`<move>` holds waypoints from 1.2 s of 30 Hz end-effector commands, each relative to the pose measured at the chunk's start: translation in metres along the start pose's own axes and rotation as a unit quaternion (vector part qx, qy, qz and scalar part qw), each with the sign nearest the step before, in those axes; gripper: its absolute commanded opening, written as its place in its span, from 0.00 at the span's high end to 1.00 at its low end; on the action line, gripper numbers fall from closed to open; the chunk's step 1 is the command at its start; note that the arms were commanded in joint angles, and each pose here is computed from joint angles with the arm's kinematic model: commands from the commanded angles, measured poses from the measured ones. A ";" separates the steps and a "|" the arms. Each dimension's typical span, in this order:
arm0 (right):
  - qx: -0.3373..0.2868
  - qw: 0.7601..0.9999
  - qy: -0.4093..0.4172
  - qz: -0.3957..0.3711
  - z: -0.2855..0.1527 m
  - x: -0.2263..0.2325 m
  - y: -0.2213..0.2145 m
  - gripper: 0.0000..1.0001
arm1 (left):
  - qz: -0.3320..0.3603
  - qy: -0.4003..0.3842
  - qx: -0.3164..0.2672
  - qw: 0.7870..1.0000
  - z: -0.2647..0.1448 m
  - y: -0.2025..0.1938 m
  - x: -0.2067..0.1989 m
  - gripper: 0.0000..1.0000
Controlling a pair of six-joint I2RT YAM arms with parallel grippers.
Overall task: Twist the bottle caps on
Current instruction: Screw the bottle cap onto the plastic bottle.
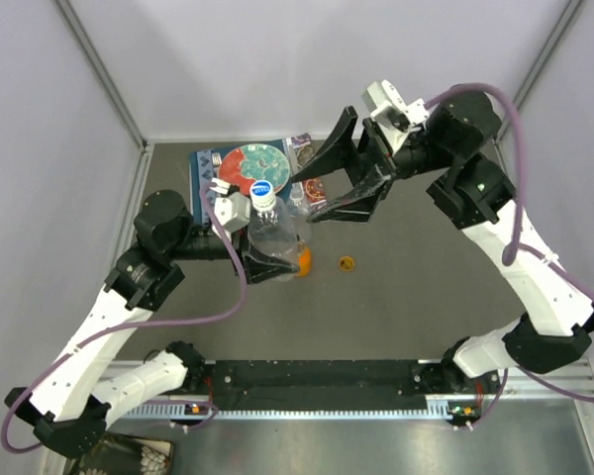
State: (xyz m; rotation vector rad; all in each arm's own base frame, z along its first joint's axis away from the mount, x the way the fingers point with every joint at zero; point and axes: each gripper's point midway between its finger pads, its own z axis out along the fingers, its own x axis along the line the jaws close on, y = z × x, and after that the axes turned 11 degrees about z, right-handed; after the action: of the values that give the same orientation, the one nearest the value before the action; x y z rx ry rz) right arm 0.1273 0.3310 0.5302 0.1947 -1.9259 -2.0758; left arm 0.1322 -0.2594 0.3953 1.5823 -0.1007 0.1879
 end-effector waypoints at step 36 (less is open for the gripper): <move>0.015 0.976 0.213 0.050 0.037 0.016 0.007 0.40 | -0.021 -0.115 -0.012 0.993 0.010 -0.009 -0.038 0.69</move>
State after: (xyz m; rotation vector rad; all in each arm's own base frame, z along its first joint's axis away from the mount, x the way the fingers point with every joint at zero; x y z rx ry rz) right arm 0.1162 0.3689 0.5281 0.4053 -1.6838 -1.7383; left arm 0.1004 -0.2721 0.3725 1.6050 -0.1974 -0.0676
